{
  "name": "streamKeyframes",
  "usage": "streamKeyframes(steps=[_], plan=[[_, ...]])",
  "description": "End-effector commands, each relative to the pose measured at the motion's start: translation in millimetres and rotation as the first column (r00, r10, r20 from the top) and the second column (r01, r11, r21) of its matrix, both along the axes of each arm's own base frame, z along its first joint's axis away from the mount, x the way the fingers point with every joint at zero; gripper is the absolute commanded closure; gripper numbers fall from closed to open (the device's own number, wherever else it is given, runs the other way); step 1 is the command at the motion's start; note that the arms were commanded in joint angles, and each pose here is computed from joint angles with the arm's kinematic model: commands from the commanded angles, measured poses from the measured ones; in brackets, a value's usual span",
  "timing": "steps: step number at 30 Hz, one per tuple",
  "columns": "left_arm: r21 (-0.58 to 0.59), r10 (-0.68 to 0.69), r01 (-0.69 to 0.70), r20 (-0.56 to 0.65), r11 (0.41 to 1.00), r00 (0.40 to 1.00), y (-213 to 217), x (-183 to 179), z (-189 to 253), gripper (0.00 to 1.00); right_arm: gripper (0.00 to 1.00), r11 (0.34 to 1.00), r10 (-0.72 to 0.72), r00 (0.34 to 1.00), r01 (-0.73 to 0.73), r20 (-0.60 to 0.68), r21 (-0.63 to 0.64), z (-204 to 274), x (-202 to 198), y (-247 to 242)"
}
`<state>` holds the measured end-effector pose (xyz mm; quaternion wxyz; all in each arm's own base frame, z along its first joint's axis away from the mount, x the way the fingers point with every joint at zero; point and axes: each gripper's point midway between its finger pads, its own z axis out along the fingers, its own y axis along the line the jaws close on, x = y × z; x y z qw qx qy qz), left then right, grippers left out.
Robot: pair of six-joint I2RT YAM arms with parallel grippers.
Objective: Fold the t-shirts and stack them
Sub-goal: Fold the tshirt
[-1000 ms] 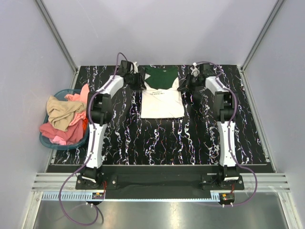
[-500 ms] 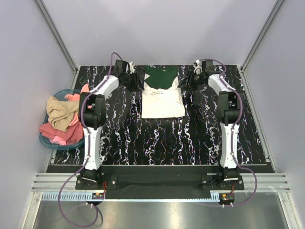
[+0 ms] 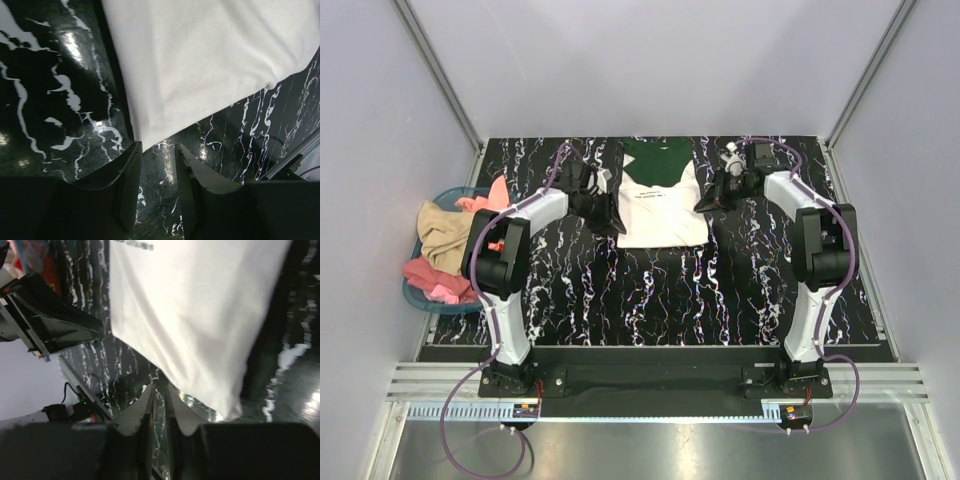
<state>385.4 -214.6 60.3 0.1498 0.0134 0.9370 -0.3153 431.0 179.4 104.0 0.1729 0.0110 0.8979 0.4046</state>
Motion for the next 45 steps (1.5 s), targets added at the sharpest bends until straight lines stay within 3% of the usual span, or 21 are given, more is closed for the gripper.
streamKeyframes(steps=[1,3,7,13,17,21,25,29,33,36,45], plan=[[-0.105,-0.079,0.101,0.191,0.989,0.978,-36.5,17.2,56.7,0.62,0.82,0.988,0.127,0.99,-0.131,0.058,0.084,26.9,-7.6,45.4],[-0.127,-0.093,0.117,0.184,0.985,0.978,-50.3,18.8,56.9,0.63,0.87,0.978,0.175,0.982,-0.181,0.065,0.101,27.4,-9.3,63.8],[-0.08,-0.076,0.088,0.151,0.993,0.986,-52.3,25.8,29.1,0.63,0.92,0.979,0.186,0.983,-0.184,-0.013,0.088,-21.3,-4.5,63.6],[0.093,-0.013,0.016,-0.035,0.996,0.999,-25.5,14.3,-57.1,0.66,0.92,0.982,0.178,0.975,-0.168,-0.131,0.083,-93.9,0.3,50.7],[0.198,0.024,-0.01,-0.067,0.98,0.997,-5.0,7.9,-79.1,0.67,0.92,0.983,0.175,0.976,-0.166,-0.133,0.078,-99.2,2.7,47.7],[0.224,0.038,-0.028,-0.039,0.974,0.999,3.6,11.3,-69.7,0.67,0.89,0.979,0.18,0.982,-0.174,-0.051,0.106,-52.2,8.1,50.2],[0.192,0.02,-0.031,0.057,0.981,0.998,-0.7,29.3,-22.3,0.67,0.87,0.976,0.169,0.985,-0.173,0.041,0.136,-7.1,26.1,52.2],[0.077,-0.004,-0.012,0.199,0.997,0.98,-18.8,69.2,43.5,0.64,0.86,0.974,0.144,0.988,-0.151,0.058,0.171,7.1,47.7,49.0],[0.014,-0.019,0.016,0.277,1.0,0.961,-31.1,101.3,72.2,0.64,0.85,0.971,0.14,0.988,-0.151,0.072,0.186,2.7,68.0,51.3],[-0.017,-0.031,0.038,0.294,0.999,0.955,-39.1,122.1,69.7,0.64,0.84,0.968,0.139,0.989,-0.145,0.044,0.205,-18.2,82.3,55.2],[0.016,0.031,-0.035,0.21,0.999,0.977,-17.8,167.1,-17.1,0.65,0.85,0.991,0.048,0.999,-0.044,-0.025,0.129,-87.8,109.2,28.1]])
